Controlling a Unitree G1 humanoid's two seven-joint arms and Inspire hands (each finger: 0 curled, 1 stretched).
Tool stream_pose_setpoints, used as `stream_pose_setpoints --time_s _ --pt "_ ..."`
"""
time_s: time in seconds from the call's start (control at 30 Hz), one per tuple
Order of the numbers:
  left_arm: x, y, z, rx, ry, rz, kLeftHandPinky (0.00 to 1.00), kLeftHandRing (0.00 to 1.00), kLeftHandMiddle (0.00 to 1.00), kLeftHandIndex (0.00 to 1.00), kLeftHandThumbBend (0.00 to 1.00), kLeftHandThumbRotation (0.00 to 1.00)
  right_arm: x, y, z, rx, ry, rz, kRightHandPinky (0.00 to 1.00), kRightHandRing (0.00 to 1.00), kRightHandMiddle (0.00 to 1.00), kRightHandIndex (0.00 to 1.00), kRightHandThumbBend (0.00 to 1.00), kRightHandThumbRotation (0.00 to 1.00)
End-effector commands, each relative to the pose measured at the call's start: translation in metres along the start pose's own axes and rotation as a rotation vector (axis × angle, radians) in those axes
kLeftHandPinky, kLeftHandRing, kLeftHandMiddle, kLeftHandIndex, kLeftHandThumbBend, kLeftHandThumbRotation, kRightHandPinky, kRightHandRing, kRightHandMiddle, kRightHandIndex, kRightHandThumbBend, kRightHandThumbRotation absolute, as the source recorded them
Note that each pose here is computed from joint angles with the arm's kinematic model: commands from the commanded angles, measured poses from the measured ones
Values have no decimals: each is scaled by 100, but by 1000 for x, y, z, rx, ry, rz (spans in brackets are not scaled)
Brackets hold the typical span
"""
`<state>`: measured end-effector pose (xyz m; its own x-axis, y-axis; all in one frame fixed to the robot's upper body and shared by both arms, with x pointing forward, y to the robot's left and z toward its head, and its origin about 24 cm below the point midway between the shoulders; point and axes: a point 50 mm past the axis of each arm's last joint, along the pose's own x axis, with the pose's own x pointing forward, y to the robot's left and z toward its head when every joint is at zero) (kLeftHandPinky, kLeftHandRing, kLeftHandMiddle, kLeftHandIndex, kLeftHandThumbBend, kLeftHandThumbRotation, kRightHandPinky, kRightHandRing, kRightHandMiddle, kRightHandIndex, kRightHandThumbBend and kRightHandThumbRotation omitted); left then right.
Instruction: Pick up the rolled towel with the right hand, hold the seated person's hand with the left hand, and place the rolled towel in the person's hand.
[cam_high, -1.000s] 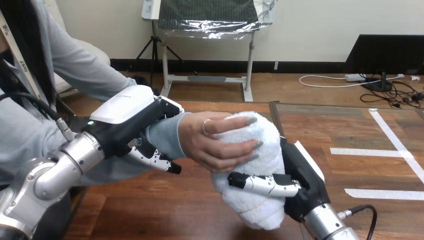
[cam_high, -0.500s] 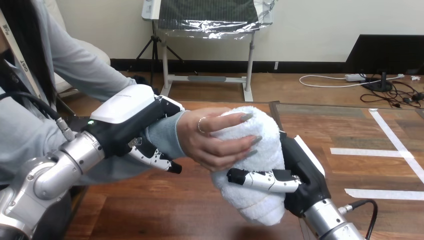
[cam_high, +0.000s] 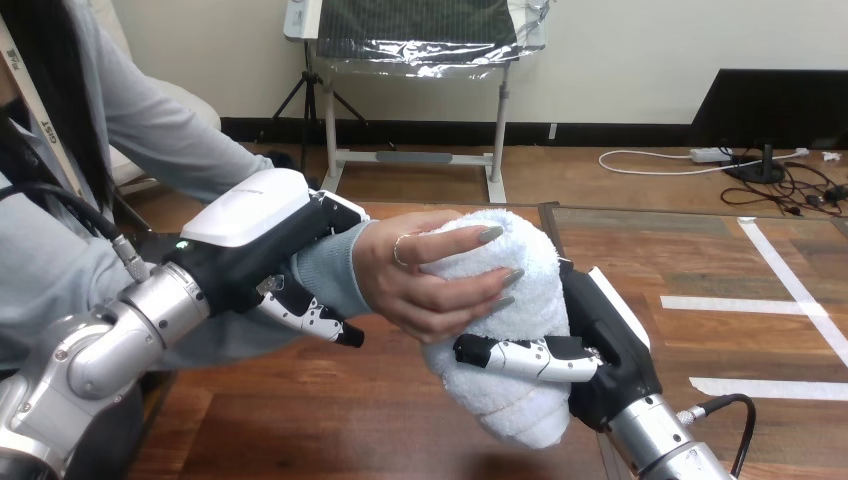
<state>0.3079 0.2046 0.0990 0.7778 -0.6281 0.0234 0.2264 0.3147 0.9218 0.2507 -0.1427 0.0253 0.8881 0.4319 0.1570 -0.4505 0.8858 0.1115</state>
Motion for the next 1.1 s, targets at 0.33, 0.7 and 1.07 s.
stream_pose_setpoints --time_s 0.33,0.7,1.07 --pt "19 21 13 12 -63 109 39 43 48 49 89 0 46 12 92 -211 -332 206 62 69 71 68 91 1" --pt "18 22 14 33 -54 108 48 54 57 60 98 14 44 7 82 -313 -217 215 88 90 89 87 99 27" --pt "17 23 15 55 -34 94 68 71 73 77 100 30 41 1 71 -378 -117 248 94 98 97 98 100 54"
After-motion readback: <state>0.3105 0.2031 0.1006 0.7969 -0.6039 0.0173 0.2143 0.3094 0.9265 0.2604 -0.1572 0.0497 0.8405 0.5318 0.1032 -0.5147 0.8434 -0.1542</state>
